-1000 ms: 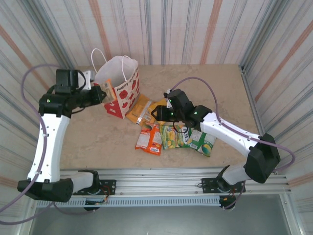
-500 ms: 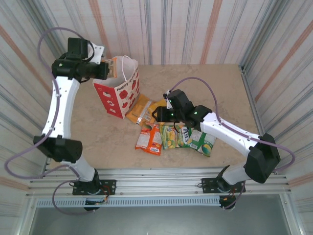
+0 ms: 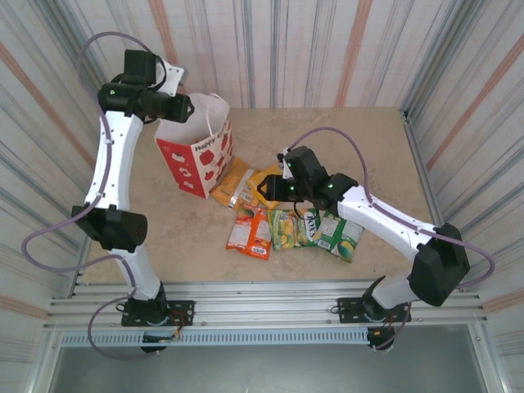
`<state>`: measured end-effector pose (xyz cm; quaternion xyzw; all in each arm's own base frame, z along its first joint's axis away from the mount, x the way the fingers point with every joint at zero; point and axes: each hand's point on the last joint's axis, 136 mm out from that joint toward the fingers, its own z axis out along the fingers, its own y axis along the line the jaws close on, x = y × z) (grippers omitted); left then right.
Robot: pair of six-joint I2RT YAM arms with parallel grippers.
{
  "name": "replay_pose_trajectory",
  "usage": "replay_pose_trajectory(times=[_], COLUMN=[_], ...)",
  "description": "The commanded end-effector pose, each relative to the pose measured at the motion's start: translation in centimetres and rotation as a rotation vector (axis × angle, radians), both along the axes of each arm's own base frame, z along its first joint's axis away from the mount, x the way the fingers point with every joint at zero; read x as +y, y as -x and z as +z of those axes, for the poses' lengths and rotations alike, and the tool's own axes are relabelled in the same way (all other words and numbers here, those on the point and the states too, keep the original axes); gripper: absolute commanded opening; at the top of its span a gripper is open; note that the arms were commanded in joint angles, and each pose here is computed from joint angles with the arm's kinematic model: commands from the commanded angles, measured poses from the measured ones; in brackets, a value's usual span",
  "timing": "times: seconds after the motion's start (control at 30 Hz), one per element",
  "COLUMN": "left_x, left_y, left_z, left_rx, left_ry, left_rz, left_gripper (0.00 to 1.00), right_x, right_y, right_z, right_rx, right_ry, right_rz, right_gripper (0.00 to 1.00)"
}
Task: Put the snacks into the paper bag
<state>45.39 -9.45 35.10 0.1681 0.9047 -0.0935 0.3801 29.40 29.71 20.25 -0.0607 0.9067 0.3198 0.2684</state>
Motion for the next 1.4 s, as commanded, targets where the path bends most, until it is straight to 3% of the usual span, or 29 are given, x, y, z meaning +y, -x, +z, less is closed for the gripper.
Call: replay_pose_trajectory(times=[0.0, 0.3, 0.57, 0.73, 1.07, 1.37], left_x=[0.0, -2.8, -5.2, -6.4, -8.5, -10.1], left_y=[3.2, 11.8, 19.8, 22.1, 23.8, 22.5], left_z=[2.6, 1.2, -5.3, -10.3, -19.7, -24.8], left_rx=[-0.016, 0.148, 0.39, 0.488, 0.648, 0.689], left_ry=[0.028, 0.289, 0.576, 0.727, 0.757, 0.651], left_rz=[0.013, 0.0, 0.018, 0.058, 0.084, 0.062], left_gripper=[0.49, 0.49, 0.5, 0.5, 0.49, 0.49], right_x=[-0.2, -0.6, -0.1, 0.3, 0.8, 0.5], right_y=[-0.3, 3.1, 6.0, 6.9, 6.1, 5.9], right_z=[1.3, -1.2, -3.8, -5.7, -8.5, -11.4], right_rx=[-0.002, 0.183, 0.276, 0.319, 0.337, 0.395], right_ry=[-0.008, 0.026, 0.05, 0.079, 0.132, 0.185], right_rz=[0.026, 0.042, 0.047, 0.048, 0.029, 0.05], right_gripper=[0.6, 0.6, 0.6, 0.6, 0.6, 0.58])
